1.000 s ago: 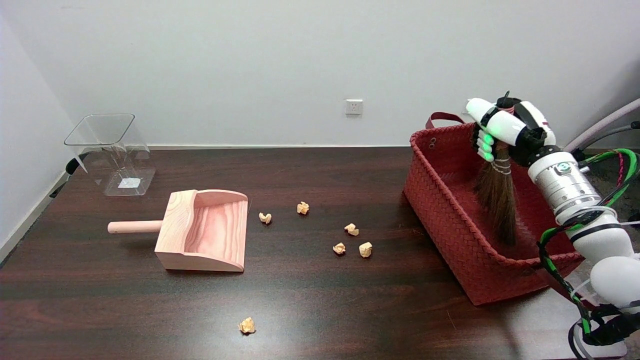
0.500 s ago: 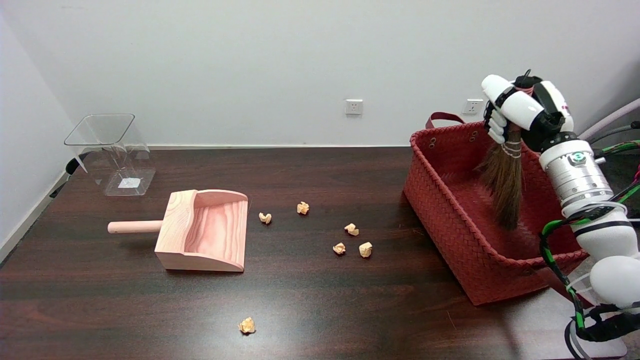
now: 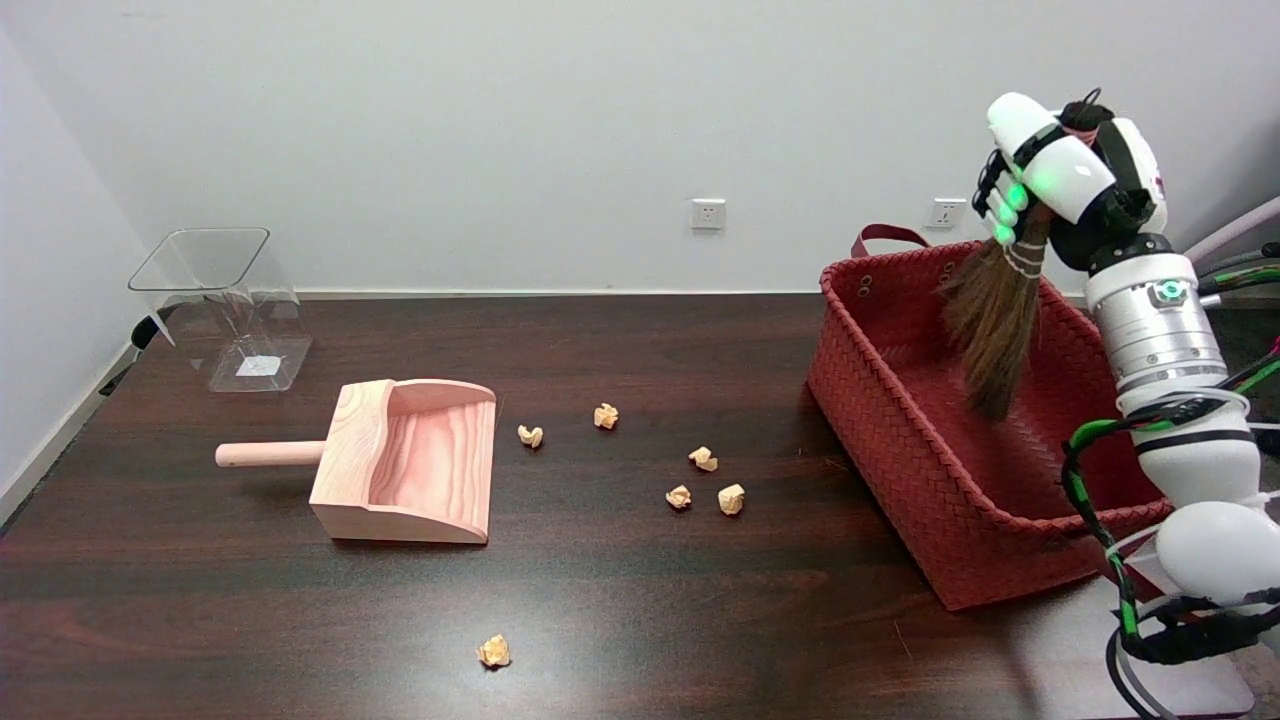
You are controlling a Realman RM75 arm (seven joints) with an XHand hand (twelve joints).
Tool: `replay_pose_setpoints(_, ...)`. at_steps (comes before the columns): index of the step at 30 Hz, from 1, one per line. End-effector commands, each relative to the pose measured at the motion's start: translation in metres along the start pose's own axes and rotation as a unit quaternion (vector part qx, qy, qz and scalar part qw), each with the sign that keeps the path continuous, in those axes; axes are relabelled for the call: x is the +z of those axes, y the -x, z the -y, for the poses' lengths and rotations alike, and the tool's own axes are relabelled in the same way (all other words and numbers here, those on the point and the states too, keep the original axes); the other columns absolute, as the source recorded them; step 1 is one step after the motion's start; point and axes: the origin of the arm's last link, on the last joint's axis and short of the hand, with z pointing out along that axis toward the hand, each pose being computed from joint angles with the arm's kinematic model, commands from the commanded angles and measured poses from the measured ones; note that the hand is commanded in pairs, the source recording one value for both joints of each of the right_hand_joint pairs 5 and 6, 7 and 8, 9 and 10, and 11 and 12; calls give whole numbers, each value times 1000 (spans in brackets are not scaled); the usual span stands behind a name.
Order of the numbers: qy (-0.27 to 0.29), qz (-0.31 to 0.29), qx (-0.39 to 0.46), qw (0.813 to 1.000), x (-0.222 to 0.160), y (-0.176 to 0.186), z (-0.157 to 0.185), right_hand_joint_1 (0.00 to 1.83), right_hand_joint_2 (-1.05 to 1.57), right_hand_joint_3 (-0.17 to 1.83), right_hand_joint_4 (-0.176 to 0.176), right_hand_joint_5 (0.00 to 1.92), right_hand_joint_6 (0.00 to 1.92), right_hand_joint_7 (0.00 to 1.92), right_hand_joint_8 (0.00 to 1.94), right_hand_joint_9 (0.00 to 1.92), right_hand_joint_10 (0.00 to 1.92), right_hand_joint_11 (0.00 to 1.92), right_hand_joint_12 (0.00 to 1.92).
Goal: Pick up the broom.
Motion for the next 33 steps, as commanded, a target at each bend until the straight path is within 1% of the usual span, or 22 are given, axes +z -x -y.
replay_pose_setpoints(1, -61, 12, 69, 996, 19, 18, 25, 928, 1571, 690, 0, 1920, 1920, 1920, 1920, 1920, 1920, 1920, 1920)
replay_pose_setpoints(7, -70, 21, 75, 994, 25, 20, 32, 963, 1571, 735, 0, 1920, 1920, 1920, 1920, 1920, 1920, 1920, 1920)
replay_pose_setpoints(10, -82, 24, 73, 994, 27, 22, 36, 945, 1571, 756, 0, 1920, 1920, 1920, 1920, 1920, 1920, 1920, 1920)
replay_pose_setpoints(17, -104, 58, 120, 986, 30, 35, 45, 957, 1571, 830, 0, 1920, 1920, 1920, 1920, 1920, 1920, 1920, 1920)
replay_pose_setpoints(22, -116, 73, 124, 983, 30, 42, 50, 960, 1571, 890, 0, 1920, 1920, 1920, 1920, 1920, 1920, 1920, 1920)
replay_pose_setpoints(27, -130, 94, 152, 975, 31, 51, 56, 962, 1571, 967, 0, 1920, 1920, 1920, 1920, 1920, 1920, 1920, 1920)
replay_pose_setpoints(30, -128, 109, 174, 970, 30, 58, 55, 960, 1571, 1011, 0, 1920, 1920, 1920, 1920, 1920, 1920, 1920, 1920)
replay_pose_setpoints(33, -126, 115, 178, 969, 29, 61, 54, 959, 1571, 1030, 0, 1920, 1920, 1920, 1920, 1920, 1920, 1920, 1920)
